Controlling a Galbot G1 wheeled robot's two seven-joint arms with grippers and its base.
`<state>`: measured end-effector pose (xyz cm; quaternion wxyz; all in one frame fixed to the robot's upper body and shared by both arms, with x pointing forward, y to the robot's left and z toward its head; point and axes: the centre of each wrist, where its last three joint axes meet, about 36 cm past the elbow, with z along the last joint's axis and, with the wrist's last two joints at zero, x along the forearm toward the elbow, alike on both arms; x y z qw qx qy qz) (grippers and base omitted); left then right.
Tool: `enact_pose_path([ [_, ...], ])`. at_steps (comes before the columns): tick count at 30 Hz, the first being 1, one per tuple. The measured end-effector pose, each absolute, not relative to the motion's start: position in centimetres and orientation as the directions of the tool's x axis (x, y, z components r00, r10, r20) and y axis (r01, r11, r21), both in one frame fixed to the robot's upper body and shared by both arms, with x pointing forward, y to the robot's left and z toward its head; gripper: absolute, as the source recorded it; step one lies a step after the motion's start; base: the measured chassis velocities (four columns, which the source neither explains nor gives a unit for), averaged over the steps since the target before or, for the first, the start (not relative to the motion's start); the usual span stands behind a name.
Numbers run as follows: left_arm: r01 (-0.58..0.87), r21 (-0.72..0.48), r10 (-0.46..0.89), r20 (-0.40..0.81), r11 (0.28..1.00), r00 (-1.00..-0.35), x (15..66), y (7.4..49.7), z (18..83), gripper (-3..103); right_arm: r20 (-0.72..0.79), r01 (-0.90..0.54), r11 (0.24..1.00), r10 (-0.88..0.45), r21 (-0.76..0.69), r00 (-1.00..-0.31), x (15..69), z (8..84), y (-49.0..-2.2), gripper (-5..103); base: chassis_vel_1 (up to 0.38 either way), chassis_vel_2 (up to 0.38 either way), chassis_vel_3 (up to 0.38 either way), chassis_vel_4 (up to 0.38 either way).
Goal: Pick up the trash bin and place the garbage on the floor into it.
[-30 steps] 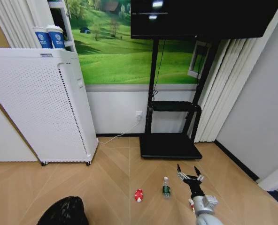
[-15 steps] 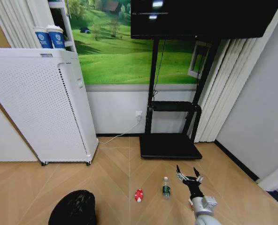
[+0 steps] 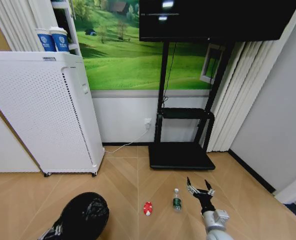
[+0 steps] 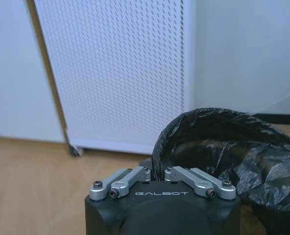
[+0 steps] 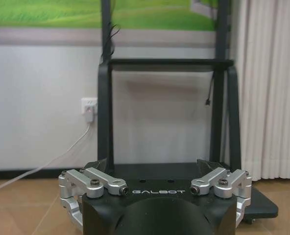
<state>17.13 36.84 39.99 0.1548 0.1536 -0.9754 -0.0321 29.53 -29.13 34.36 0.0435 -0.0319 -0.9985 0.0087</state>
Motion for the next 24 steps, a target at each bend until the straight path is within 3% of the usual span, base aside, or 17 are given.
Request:
enact_pose_path([
  [5,-0.330,0.219,-0.375,0.217,0.918,-0.901,18.2,39.0,40.4,7,0.136,-0.072,0.992,-0.057,-0.105,-0.989,32.0,32.1,-28.7,100,0.000,0.000,0.000,0.000],
  [11,-0.319,0.319,-0.398,0.224,0.892,-0.890,17.0,41.8,40.1,7,0.202,-0.241,0.957,-0.207,-0.162,-0.957,33.7,28.8,-28.2,100,0.000,0.000,0.000,0.000],
  [24,-0.365,0.361,-0.453,0.196,0.858,-0.870,13.5,44.0,39.3,7,0.328,-0.501,0.855,-0.438,-0.134,-0.837,31.1,24.3,-21.2,100,0.000,0.000,0.000,0.000],
])
